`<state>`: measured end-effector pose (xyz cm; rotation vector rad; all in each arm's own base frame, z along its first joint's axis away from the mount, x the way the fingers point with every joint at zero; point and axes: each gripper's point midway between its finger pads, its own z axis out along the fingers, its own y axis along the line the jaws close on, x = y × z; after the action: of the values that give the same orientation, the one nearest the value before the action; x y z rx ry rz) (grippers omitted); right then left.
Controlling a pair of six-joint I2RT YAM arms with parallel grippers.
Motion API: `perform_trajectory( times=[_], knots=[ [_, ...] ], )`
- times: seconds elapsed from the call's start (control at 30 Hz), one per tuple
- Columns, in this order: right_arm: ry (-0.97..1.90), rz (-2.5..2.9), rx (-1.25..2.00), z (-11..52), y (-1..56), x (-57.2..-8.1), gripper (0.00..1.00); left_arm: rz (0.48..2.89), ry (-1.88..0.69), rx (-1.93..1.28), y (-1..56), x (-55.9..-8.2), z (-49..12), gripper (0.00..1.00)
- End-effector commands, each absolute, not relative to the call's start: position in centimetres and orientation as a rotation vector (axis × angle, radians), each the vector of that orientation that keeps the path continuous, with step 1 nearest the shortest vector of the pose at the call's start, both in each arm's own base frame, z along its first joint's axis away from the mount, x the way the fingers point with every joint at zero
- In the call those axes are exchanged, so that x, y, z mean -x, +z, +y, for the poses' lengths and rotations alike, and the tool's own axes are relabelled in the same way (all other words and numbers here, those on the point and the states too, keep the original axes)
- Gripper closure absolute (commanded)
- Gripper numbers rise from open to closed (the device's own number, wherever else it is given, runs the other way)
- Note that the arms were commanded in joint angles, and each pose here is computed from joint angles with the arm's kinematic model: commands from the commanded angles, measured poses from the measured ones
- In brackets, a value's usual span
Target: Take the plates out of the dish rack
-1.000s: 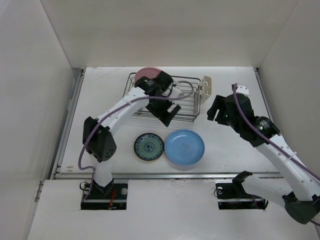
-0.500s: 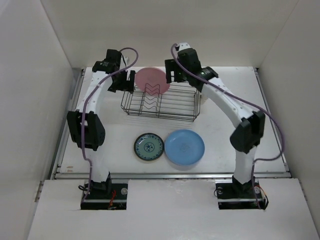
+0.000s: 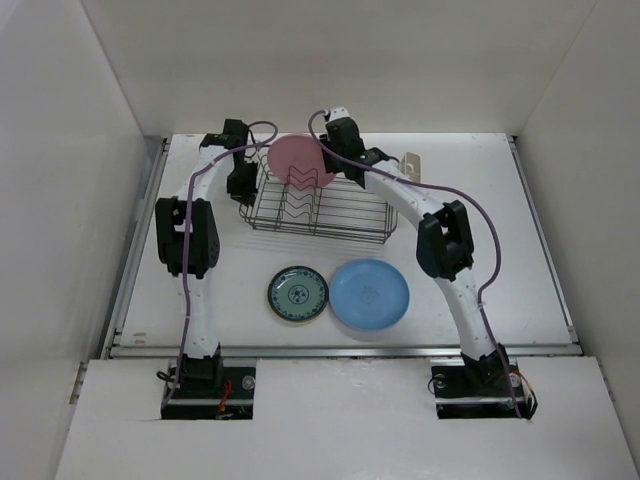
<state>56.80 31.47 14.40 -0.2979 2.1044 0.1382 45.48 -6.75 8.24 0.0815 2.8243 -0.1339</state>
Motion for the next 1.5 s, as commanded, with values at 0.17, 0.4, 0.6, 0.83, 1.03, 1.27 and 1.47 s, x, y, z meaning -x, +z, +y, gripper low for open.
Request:
perform_trajectory(
  times=[0.17, 0.4, 0.6, 0.83, 1.03, 1.27, 1.47],
  knots=[
    [0.140, 1.813, 0.201, 30.5, 26.1, -58.6, 1.00, 2.814, -0.255, -0.030, 8.4, -45.5, -7.9, 1.00],
    [0.140, 1.663, 0.145, 28.9, 34.1, -57.6, 1.00, 2.800, -0.322, 0.017, 8.6, -45.8, -8.7, 1.00],
    [0.194, 1.571, 0.124, 28.3, 38.9, -56.0, 1.00, 2.800, -0.322, 0.017, 8.6, -45.8, -8.7, 1.00],
    [0.287, 1.727, 0.251, 28.1, 37.0, -50.0, 1.00, 2.798, -0.322, 0.017, 9.4, -45.9, -8.7, 1.00],
    [0.468, 2.023, 0.394, 25.1, 32.6, -37.5, 1.00, 2.720, -0.312, -0.039, 12.3, -46.2, -8.2, 0.84],
    [0.552, 2.539, 0.243, 20.3, 19.1, -24.5, 1.00, 2.659, -0.294, -0.127, 15.3, -46.1, -7.9, 0.61],
    [0.517, 2.625, 0.068, 18.0, 15.3, -21.3, 0.86, 2.602, -0.267, -0.178, 17.6, -45.9, -7.6, 0.52]
  ],
)
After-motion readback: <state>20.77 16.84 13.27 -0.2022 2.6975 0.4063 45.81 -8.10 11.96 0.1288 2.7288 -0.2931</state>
